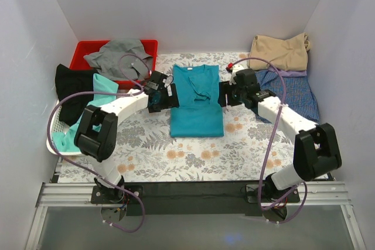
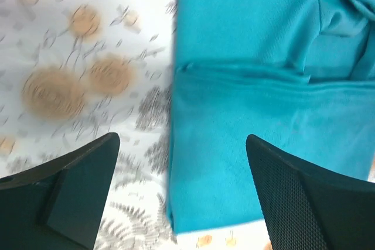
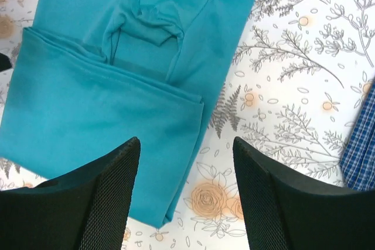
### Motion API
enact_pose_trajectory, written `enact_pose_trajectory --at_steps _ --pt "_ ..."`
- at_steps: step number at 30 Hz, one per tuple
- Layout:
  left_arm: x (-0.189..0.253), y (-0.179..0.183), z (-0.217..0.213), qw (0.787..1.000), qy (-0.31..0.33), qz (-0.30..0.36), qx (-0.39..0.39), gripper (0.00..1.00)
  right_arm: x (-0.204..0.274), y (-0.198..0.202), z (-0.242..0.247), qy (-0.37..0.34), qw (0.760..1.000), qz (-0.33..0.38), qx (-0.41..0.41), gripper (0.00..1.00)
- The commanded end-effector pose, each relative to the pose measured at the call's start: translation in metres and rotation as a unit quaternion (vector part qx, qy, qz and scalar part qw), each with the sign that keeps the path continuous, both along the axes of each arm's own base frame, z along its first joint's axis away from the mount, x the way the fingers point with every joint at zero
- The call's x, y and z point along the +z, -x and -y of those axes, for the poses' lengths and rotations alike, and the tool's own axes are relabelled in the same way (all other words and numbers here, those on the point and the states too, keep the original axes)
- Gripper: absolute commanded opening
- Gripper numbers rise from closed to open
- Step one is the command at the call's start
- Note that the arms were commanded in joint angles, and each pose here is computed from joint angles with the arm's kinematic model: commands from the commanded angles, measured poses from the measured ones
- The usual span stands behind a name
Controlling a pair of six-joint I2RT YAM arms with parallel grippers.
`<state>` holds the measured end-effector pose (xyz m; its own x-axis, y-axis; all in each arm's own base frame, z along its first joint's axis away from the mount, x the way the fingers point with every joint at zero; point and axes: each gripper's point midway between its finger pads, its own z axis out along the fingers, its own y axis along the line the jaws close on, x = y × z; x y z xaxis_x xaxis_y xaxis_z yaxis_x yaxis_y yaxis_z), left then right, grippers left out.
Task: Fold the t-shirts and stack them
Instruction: Fold the tshirt
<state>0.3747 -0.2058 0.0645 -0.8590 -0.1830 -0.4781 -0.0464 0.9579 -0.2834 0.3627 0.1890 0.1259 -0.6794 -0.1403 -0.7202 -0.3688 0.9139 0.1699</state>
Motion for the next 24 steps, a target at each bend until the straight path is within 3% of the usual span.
enact_pose_trajectory --at_steps 1,9,24 --pt "0.025 0.022 -0.005 0.999 0.03 0.008 0.01 0.89 -0.025 0.035 0.004 -0.022 0.999 -0.048 0.012 0.71" --pt "0.004 0.101 0.005 0.988 0.148 -0.032 -0.027 0.89 -0.057 0.097 0.007 -0.088 0.99 -0.113 -0.002 0.71" --pt "-0.017 0.122 0.027 0.969 0.234 -0.023 -0.079 0.9 -0.096 0.112 -0.005 -0.139 0.976 -0.165 -0.021 0.72"
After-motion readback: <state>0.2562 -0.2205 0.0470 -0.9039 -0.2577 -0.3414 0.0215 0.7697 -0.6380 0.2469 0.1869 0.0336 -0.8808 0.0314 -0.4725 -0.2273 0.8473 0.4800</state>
